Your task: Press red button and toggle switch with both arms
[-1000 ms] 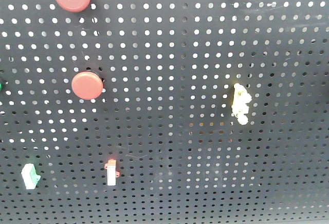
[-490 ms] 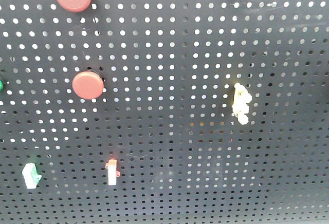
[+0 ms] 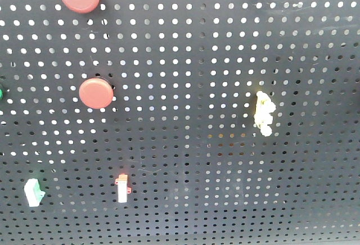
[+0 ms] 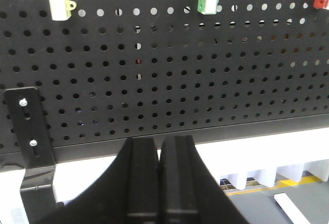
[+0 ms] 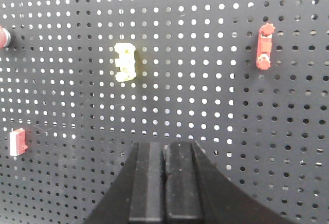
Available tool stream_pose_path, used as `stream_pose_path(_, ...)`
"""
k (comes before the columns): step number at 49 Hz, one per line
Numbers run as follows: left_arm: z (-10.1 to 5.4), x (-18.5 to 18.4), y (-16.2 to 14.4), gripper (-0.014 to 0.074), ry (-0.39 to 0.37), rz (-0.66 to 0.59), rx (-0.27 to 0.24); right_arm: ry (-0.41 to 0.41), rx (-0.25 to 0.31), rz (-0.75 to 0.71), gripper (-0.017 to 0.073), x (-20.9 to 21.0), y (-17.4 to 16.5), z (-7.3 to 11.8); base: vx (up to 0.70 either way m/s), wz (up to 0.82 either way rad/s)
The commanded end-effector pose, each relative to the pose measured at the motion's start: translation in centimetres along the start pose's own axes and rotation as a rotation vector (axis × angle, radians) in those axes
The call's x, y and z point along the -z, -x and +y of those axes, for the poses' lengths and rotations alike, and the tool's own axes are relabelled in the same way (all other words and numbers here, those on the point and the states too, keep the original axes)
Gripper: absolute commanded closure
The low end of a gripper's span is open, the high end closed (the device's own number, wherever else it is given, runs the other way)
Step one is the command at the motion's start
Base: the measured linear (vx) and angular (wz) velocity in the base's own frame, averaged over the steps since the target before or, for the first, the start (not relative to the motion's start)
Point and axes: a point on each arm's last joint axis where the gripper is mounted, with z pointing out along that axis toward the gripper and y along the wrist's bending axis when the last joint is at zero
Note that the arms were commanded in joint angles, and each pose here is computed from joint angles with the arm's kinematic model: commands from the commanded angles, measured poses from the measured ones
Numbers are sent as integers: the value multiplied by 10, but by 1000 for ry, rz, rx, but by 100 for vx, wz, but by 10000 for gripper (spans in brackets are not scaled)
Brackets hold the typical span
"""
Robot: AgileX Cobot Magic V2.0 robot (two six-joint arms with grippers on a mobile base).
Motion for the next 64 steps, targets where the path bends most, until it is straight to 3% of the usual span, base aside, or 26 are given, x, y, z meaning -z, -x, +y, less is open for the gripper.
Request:
stream_pose_path(1,1,0,-2,591,7,-68,7,-48,0,-59,562,0,12,-4,0,0)
stream_pose_path(23,1,0,-2,591,7,-68,7,-48,0,-59,562,0,12,-4,0,0)
stream_pose_path(27,1,0,-2,591,7,-68,7,-47,19,-53,562,-1,12,-4,0,0)
stream_pose_path(28,1,0,-2,591,7,-68,7,-48,52,-44,562,-1,11,-4,0,0)
stream_pose_path(31,1,0,-2,591,7,-68,7,-48,79,-5,562,-1,7,-3,0,0)
stream_pose_path(35,1,0,-2,591,7,-68,7,-87,39,83,562,-1,-1,-4,0,0)
stream_pose_path(39,1,0,-2,591,7,-68,7,-210,-44,168,562,0,-10,-10,0,0)
stream_pose_path(40,1,0,-2,591,7,-68,7,-248,-36,186,562,1,-12,-12,0,0)
stream_pose_path(45,1,0,-2,591,7,-68,7,-403,-89,188,562,2,-29,-23,0,0)
stream_pose_path(49,1,0,-2,591,7,-68,7,-451,-108,160,562,3,-48,-27,0,0)
stream_pose_path(55,1,0,-2,591,7,-68,7,-455,-81,129,562,8,-80,-29,0,0)
stream_pose_path(60,1,0,-2,591,7,-67,7,-450,-3,118,562,12,-102,-29,0,0)
stream_pose_path(64,1,0,-2,591,7,-67,7,-443,16,156,562,12,-108,-29,0,0)
